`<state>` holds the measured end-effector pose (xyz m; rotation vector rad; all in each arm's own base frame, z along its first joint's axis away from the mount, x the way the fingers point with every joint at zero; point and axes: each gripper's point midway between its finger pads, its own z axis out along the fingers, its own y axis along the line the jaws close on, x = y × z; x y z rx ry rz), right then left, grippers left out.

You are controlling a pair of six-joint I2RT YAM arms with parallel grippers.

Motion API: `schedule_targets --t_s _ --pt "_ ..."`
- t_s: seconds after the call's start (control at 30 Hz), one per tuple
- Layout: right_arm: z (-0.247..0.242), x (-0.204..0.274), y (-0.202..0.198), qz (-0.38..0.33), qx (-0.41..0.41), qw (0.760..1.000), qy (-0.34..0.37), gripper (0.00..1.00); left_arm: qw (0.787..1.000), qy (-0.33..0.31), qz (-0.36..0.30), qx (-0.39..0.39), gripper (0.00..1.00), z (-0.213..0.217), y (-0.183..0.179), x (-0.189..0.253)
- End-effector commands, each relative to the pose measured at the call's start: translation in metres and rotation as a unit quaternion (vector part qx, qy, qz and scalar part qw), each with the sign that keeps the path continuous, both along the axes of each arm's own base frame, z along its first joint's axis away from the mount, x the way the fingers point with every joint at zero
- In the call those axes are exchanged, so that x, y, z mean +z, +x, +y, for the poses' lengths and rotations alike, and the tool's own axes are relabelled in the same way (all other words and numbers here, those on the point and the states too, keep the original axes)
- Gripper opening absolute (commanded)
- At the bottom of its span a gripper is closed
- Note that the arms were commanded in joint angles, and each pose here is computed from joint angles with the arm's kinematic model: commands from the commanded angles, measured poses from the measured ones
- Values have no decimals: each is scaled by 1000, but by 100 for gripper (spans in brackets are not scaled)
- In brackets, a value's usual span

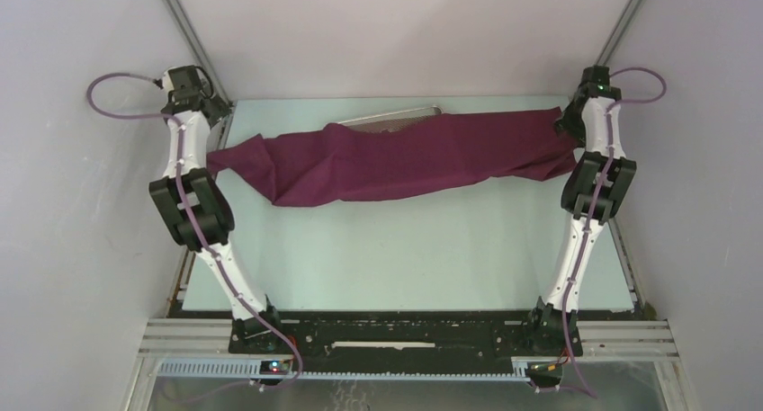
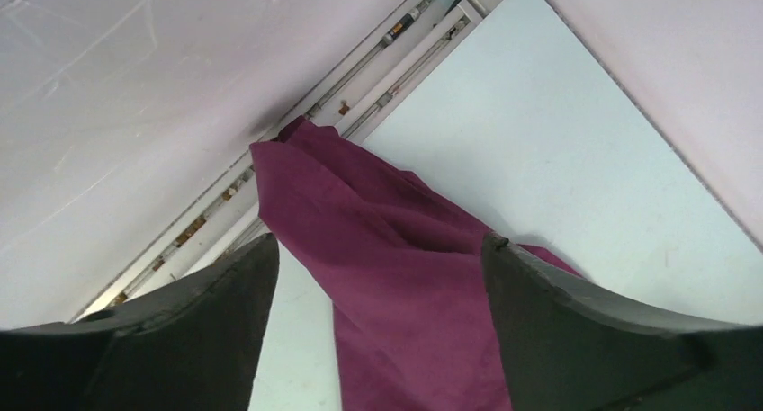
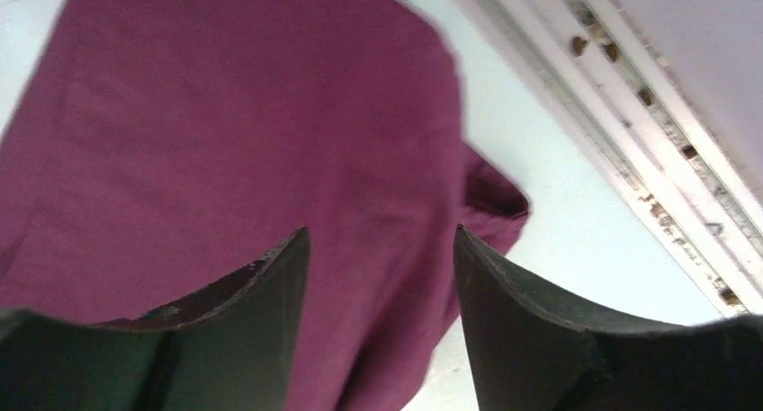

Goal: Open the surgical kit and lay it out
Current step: Open the surgical kit at the center of the board.

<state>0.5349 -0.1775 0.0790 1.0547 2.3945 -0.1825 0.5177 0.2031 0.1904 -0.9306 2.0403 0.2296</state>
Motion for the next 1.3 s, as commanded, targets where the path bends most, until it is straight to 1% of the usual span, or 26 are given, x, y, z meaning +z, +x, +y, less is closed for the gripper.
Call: schedule_targets --t_s 0.0,0.03,0.1,0.17,0.23,0.33,0.4,0.47,0.6,0.67,0.73,0.77,0.8,0.83,0.93,1.0,1.17,1.27 --pt "50 82 28 -87 66 993 -33 72 998 36 -54 -3 92 -8 -5 65" --pt "61 91 31 -96 83 991 -36 74 998 40 -58 -9 95 -11 -6 72" --pt "82 103 36 -108 115 986 -45 78 997 42 -68 -24 98 -20 -7 84" --pt "113 115 44 -133 167 976 -34 81 995 26 -78 -56 98 -36 -2 88" --pt "154 124 52 -158 233 959 -13 82 993 8 -83 -88 98 -61 4 88" --pt "209 129 60 -179 317 931 -14 82 988 -8 -79 -132 95 -103 13 84" --pt "240 130 65 -186 358 915 -27 82 985 -17 -76 -151 91 -126 17 78" --pt "258 129 71 -188 374 907 -37 84 983 -33 -74 -167 88 -146 22 71" --pt "290 124 78 -209 396 894 0 82 973 -87 -72 -202 81 -186 37 52" --pt "300 119 79 -212 398 893 7 82 966 -107 -66 -226 79 -208 44 43" --pt "309 112 80 -211 405 890 12 82 963 -111 -58 -240 77 -224 49 37" --pt "311 109 81 -208 406 890 10 82 963 -112 -55 -240 76 -225 52 34" --pt "313 107 82 -208 406 890 10 81 959 -115 -50 -253 75 -242 54 30" --pt "315 106 82 -208 408 889 11 81 958 -116 -45 -256 74 -248 57 24" --pt "316 102 85 -209 404 890 16 82 956 -130 -33 -261 70 -261 68 8" --pt "317 100 86 -209 403 891 18 81 953 -134 -23 -269 66 -273 75 -5" --pt "319 94 89 -211 403 890 26 81 950 -143 -7 -278 65 -292 85 -27" --pt "322 92 88 -209 406 889 30 81 951 -146 -2 -273 64 -296 88 -38"
